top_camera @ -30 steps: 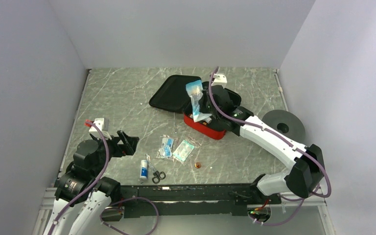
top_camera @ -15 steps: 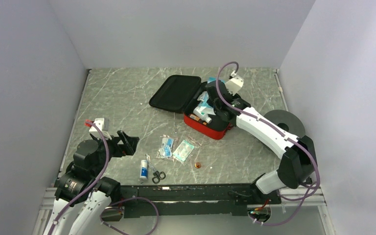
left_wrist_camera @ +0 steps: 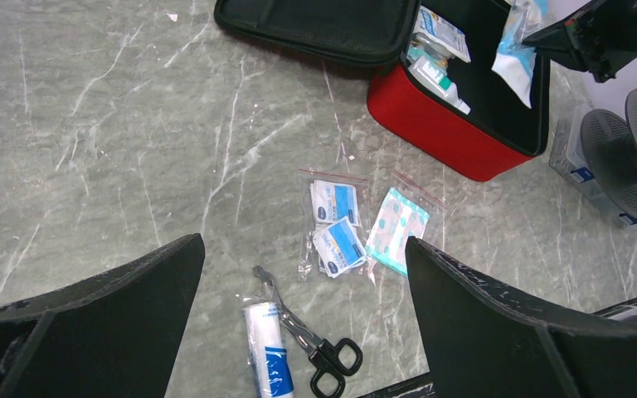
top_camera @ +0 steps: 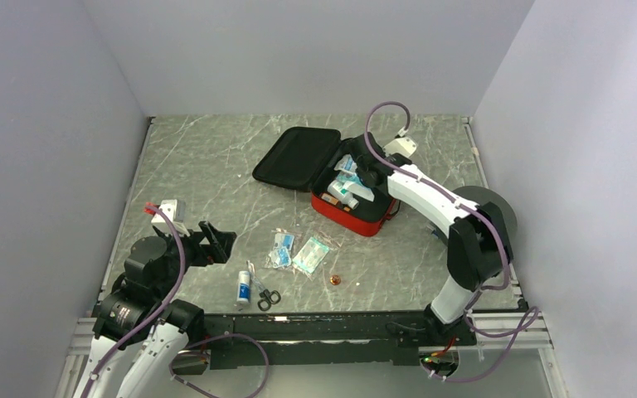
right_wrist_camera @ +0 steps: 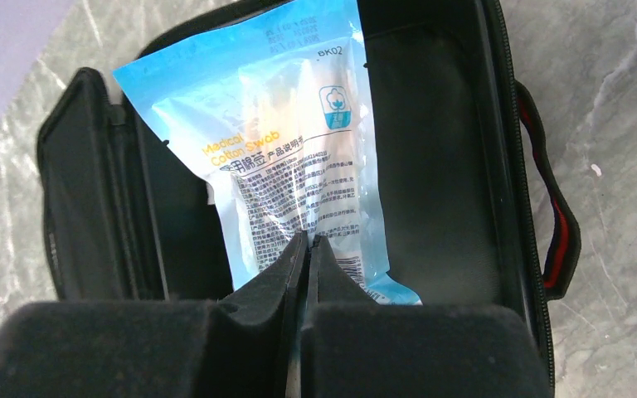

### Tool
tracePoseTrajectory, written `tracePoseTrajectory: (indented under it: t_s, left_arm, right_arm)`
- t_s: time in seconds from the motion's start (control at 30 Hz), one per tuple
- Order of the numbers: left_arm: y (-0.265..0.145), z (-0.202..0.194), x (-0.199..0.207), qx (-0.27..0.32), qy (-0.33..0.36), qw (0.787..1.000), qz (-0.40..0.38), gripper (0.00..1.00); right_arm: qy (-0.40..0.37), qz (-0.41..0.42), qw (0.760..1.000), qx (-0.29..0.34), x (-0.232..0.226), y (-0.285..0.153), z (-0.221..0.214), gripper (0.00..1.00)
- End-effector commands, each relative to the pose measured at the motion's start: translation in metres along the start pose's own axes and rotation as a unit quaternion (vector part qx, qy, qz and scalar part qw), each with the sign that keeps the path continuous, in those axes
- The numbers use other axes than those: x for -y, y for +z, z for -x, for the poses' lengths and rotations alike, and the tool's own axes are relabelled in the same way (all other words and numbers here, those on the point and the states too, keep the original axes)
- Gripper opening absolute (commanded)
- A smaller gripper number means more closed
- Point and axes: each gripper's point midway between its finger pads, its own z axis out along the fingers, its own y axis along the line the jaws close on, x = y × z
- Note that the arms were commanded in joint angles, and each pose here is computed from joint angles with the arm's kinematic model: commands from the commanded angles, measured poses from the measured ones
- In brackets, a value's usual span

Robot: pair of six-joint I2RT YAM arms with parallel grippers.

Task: Organize the medicine kit
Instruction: Place the medical item at the medicine box.

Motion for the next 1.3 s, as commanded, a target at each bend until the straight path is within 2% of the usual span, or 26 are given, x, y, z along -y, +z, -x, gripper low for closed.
tracePoseTrajectory:
  t_s: [0.0, 0.7, 1.13, 1.27]
  left_arm:
    - [-0.004, 0.015, 0.009, 0.018, -0.005, 1.0, -0.013, 0.99]
    - [-0.003, 0.014, 0.009, 0.016, -0.005, 1.0, -0.013, 0.99]
    - [-0.003, 0.014, 0.009, 0.015, -0.005, 1.0, -0.013, 0.99]
    - [-0.003, 0.014, 0.008, 0.015, -0.004, 1.0, -0.012, 0.99]
  right_arm:
    - [0.022, -0.022, 1.0, 0.005, 0.002, 0.009, 0.004, 0.0]
    - [-0.011, -0.108, 0.993, -0.042, 0.053, 0.068, -0.022, 0.0]
    - [-0.036, -0.132, 0.988, -0.069, 0.071, 0.095, -0.033, 0.0]
    - [-0.052, -0.126, 0.988, -0.078, 0.071, 0.098, -0.038, 0.17]
